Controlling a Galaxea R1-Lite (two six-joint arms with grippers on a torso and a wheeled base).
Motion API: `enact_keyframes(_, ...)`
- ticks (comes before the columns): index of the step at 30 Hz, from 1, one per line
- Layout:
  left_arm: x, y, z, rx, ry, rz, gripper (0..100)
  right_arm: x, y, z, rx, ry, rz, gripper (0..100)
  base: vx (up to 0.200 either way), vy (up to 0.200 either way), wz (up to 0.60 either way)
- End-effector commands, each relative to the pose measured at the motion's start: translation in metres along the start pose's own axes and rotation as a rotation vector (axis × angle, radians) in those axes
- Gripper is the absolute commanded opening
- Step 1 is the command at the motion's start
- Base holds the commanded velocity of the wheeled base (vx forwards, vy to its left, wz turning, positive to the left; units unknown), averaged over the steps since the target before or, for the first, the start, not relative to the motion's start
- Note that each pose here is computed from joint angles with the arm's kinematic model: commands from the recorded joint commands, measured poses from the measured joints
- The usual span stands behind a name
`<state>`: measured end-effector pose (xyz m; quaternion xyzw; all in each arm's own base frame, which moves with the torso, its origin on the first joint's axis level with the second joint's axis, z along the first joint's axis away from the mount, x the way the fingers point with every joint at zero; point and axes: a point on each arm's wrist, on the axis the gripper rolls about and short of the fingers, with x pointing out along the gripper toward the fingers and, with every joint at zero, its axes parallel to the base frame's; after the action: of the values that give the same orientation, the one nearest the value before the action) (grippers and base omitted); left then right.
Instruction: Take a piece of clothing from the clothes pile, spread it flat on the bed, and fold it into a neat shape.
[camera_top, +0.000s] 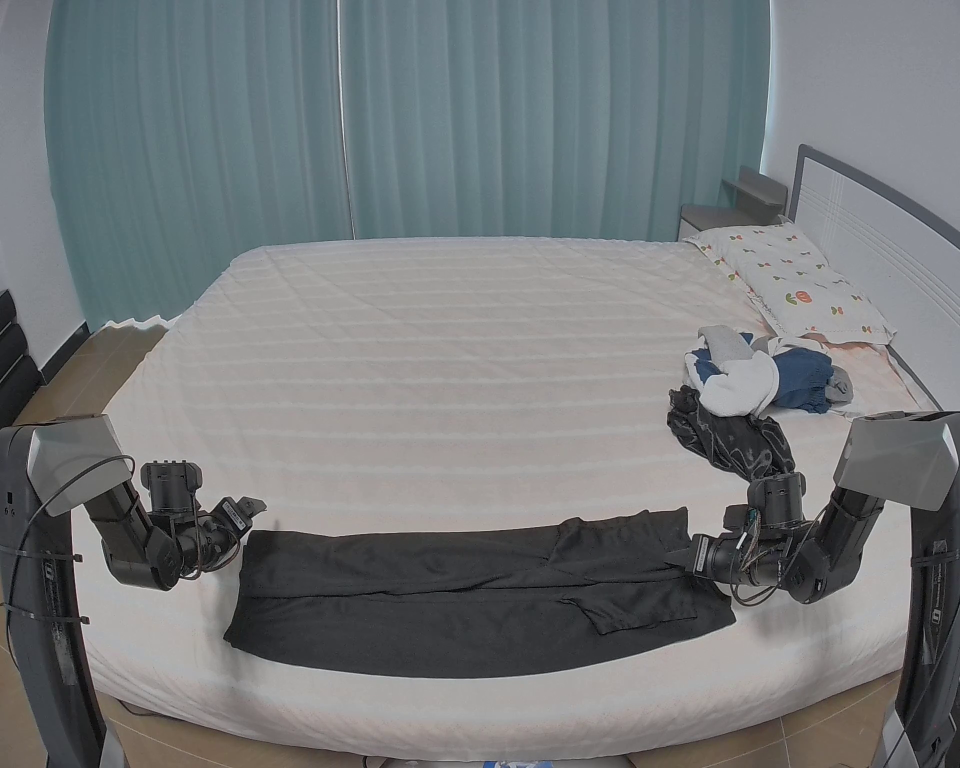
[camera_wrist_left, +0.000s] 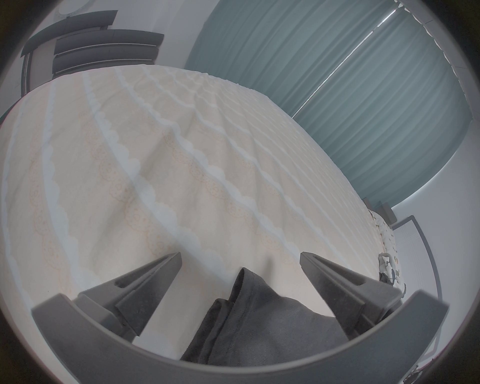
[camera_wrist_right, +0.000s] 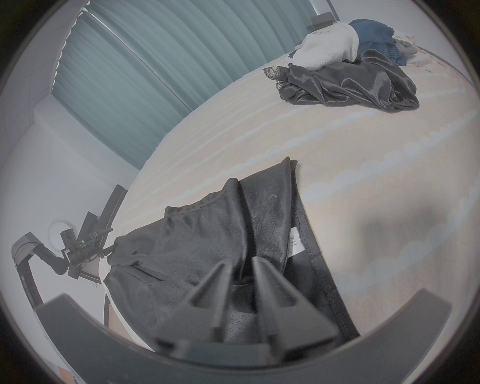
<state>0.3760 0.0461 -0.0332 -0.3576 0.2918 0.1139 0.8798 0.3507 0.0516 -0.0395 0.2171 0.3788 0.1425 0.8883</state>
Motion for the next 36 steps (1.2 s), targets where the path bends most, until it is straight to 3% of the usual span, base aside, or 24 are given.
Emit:
enact_keyframes(1,0.000,0.000,0.000,-0.002,0.000,0.000,100,0.000,0.001,0.001,0.003,-0.005,0.003,100,0.000,0.000,0.00)
enact_keyframes(5,-0.001,0.000,0.000,-0.005,0.001,0.000,100,-0.012,0.008,0.012,0.023,-0.042,0.018,100,0.000,0.000,0.00)
enact_keyframes(11,-0.026,0.000,0.008,-0.016,0.009,-0.029,100,-0.037,0.023,0.011,0.170,-0.050,0.038,100,0.000,0.000,0.00)
enact_keyframes(16,-0.062,-0.007,0.011,-0.016,0.078,-0.144,100,-0.056,0.025,-0.005,0.256,-0.043,0.043,100,0.000,0.000,0.00)
enact_keyframes(21,-0.073,-0.014,0.011,-0.008,0.081,-0.162,100,-0.065,0.020,-0.023,0.339,-0.062,0.057,100,0.000,0.000,0.00)
enact_keyframes(25,-0.074,-0.017,0.000,0.006,0.113,-0.161,100,-0.061,0.012,-0.033,0.400,-0.087,0.070,100,-0.200,0.000,0.00)
enact_keyframes(33,-0.096,0.001,-0.032,0.004,0.199,-0.090,100,-0.064,0.009,-0.040,0.392,-0.133,0.099,100,-0.125,0.000,0.00)
enact_keyframes(36,-0.098,0.004,-0.035,0.005,0.176,-0.067,100,-0.062,0.007,-0.044,0.399,-0.117,0.091,100,0.000,0.000,0.00)
